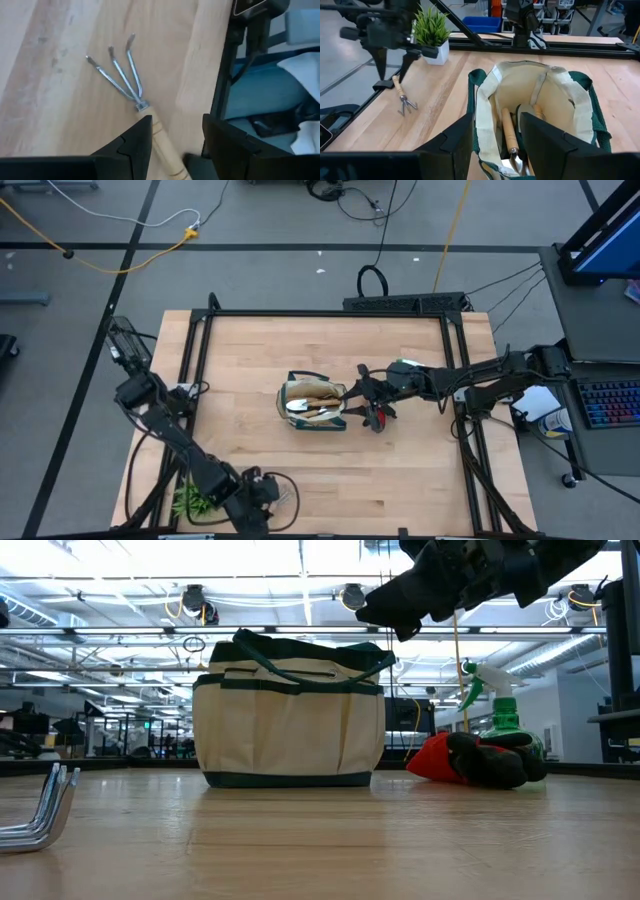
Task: Pick & Place Garden tools in Gardening bag
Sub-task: Put the brown hand rake into the green gardening bag
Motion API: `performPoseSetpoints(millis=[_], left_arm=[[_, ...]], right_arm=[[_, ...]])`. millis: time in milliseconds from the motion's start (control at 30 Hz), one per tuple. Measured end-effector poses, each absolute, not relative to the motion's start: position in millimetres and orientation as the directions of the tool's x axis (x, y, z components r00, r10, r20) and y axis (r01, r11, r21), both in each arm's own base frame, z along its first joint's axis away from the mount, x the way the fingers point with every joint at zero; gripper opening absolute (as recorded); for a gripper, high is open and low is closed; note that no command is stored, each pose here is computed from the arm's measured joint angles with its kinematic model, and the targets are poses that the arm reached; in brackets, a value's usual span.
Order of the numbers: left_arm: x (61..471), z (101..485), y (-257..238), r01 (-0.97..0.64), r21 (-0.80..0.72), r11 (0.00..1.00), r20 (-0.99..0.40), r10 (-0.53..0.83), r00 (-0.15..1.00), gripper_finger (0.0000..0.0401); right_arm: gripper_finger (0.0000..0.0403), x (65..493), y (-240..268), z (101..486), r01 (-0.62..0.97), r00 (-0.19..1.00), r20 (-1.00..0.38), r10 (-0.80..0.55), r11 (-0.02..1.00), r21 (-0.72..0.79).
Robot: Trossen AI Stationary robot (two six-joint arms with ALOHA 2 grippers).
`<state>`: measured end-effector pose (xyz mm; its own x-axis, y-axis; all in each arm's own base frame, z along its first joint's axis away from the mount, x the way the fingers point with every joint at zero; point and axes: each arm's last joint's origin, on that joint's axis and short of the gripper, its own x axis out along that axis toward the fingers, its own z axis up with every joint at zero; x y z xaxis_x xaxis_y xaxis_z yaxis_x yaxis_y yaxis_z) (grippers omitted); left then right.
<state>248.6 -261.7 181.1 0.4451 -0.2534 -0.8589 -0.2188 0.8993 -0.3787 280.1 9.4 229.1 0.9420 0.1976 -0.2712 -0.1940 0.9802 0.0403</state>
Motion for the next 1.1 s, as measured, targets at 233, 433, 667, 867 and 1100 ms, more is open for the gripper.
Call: performPoseSetpoints(millis=[233, 433, 667, 867, 1100], left_arm=[[248, 172, -268, -0.279, -0.372, 0.885, -0.887, -0.25, 0.389, 0.0177], [247, 159, -272, -0.31, -0.363, 0.879, -0.903, -0.25, 0.349, 0.0177], [245, 148, -277, -0.329, -0.35, 0.877, -0.914, -0.242, 0.325, 0.0177], [243, 146, -278, -0.329, -0.336, 0.883, -0.918, -0.229, 0.324, 0.0177], [243, 146, -277, -0.338, -0.329, 0.882, -0.919, -0.215, 0.332, 0.0177]], right_arm=[[0.0155, 280, 9, 229, -0.186, 0.943, -0.269, 0.198, 0.98, 0.069], [0.0155, 280, 9, 229, -0.185, 0.943, -0.269, 0.198, 0.98, 0.075], [0.0155, 280, 9, 229, -0.185, 0.943, -0.269, 0.198, 0.98, 0.072], [0.0155, 280, 9, 229, -0.185, 0.942, -0.27, 0.198, 0.98, 0.072], [0.0155, 280, 10, 229, -0.186, 0.942, -0.27, 0.198, 0.98, 0.072]])
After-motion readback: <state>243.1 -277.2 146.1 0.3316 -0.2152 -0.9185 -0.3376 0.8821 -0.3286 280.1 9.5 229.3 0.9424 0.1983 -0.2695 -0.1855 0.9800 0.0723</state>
